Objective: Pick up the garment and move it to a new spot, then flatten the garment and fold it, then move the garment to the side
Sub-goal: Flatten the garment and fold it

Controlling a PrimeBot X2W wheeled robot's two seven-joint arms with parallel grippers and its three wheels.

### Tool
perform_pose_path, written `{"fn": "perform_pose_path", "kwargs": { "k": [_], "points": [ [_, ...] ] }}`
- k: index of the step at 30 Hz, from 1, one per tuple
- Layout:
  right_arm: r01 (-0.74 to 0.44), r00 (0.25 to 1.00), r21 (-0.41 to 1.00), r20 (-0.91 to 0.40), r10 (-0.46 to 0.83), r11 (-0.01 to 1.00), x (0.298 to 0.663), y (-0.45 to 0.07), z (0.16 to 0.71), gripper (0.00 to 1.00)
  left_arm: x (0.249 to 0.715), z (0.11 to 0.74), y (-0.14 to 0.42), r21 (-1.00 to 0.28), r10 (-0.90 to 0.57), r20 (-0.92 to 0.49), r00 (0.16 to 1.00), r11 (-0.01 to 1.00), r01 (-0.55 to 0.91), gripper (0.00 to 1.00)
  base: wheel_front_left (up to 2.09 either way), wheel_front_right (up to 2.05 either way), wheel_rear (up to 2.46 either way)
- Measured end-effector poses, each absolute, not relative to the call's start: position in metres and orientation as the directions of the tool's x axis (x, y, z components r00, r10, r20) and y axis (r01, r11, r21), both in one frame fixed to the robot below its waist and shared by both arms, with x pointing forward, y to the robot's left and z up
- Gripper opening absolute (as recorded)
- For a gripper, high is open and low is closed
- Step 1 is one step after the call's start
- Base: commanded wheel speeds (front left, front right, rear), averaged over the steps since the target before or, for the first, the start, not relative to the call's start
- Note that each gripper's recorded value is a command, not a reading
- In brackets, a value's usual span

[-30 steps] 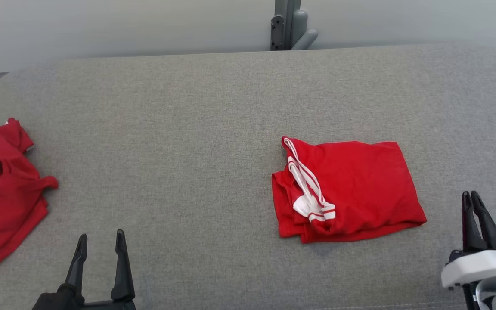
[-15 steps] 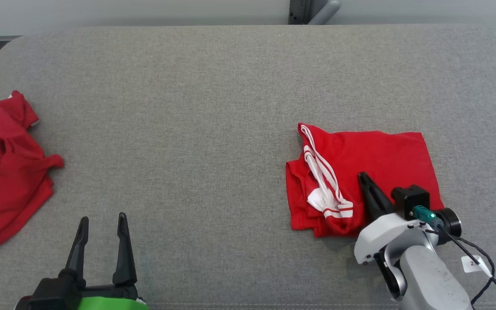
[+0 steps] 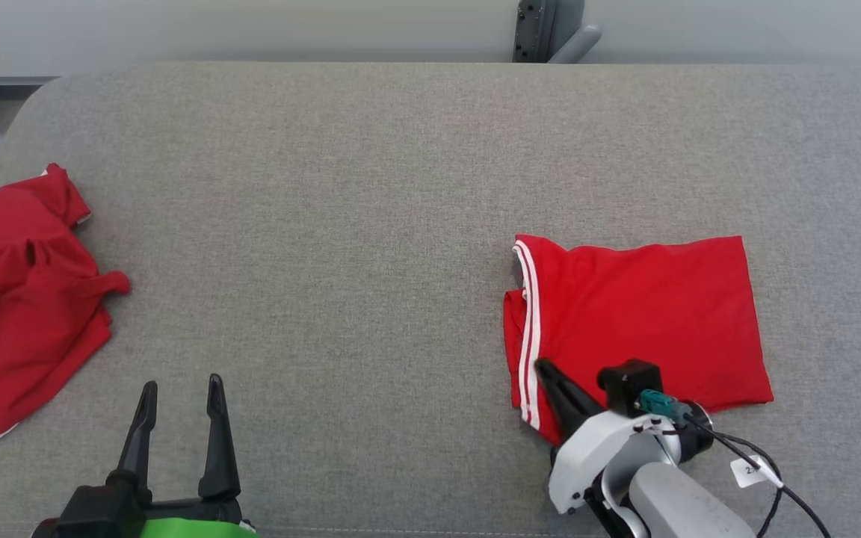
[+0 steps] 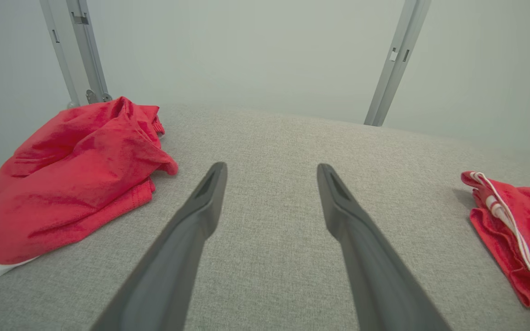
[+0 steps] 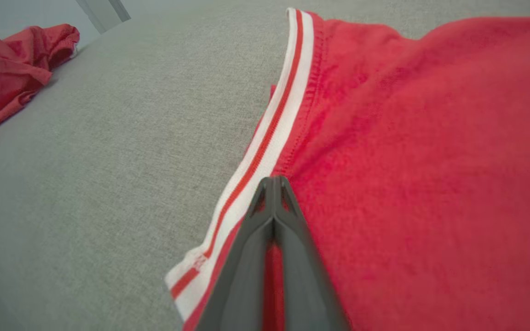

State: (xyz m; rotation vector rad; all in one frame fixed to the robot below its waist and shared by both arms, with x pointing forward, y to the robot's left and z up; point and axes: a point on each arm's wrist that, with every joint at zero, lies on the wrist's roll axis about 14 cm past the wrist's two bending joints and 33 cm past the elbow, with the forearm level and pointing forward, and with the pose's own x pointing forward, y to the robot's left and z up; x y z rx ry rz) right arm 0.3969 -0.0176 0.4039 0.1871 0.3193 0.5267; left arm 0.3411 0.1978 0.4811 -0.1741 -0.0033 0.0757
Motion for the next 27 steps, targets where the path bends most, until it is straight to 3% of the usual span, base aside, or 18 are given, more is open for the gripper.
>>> {"fn": "perform_pose_path", "kwargs": {
  "k": [10,18,19,20,21,22,27],
  "points": [
    [-0.564,0.783,0.223,-0.162,0.601,0.795,0.39,0.01,0.435,0.0,0.334,0.487,0.2,-0.174,0.088,0.013,0.996,0.981,-0.085,1.0,0.0,0.0,0.0],
    [-0.458,0.887,0.17,0.027,0.46,0.873,0.402,-0.037,0.49,0.0,0.338,0.493,0.204,-0.164,0.09,0.034,0.995,0.983,-0.083,1.0,0.0,0.0,0.0],
    [-0.429,0.903,0.163,0.046,0.428,0.888,0.401,-0.048,0.495,0.1,0.337,0.492,0.205,-0.162,0.092,0.033,0.995,0.983,-0.086,1.0,0.0,0.0,0.0],
    [-0.394,0.919,0.163,0.061,0.389,0.905,0.399,-0.062,0.499,0.37,0.337,0.493,0.206,-0.155,0.093,0.034,0.995,0.984,-0.086,1.0,0.0,0.0,0.0],
    [-0.356,0.934,0.155,0.077,0.348,0.921,0.397,-0.076,0.503,0.49,0.335,0.492,0.207,-0.152,0.093,0.034,0.995,0.985,-0.087,1.0,0.0,0.0,0.0],
    [-0.326,0.944,0.126,0.086,0.317,0.937,0.395,-0.088,0.506,1.0,0.334,0.492,0.208,-0.148,0.094,0.031,0.995,0.985,-0.089,1.0,0.0,0.0,0.0],
    [-0.181,0.978,0.059,0.116,0.173,0.982,0.383,-0.143,0.516,1.0,0.331,0.487,0.205,-0.136,0.076,0.017,0.997,0.988,-0.073,1.0,0.0,0.0,0.0]
  ]
}}
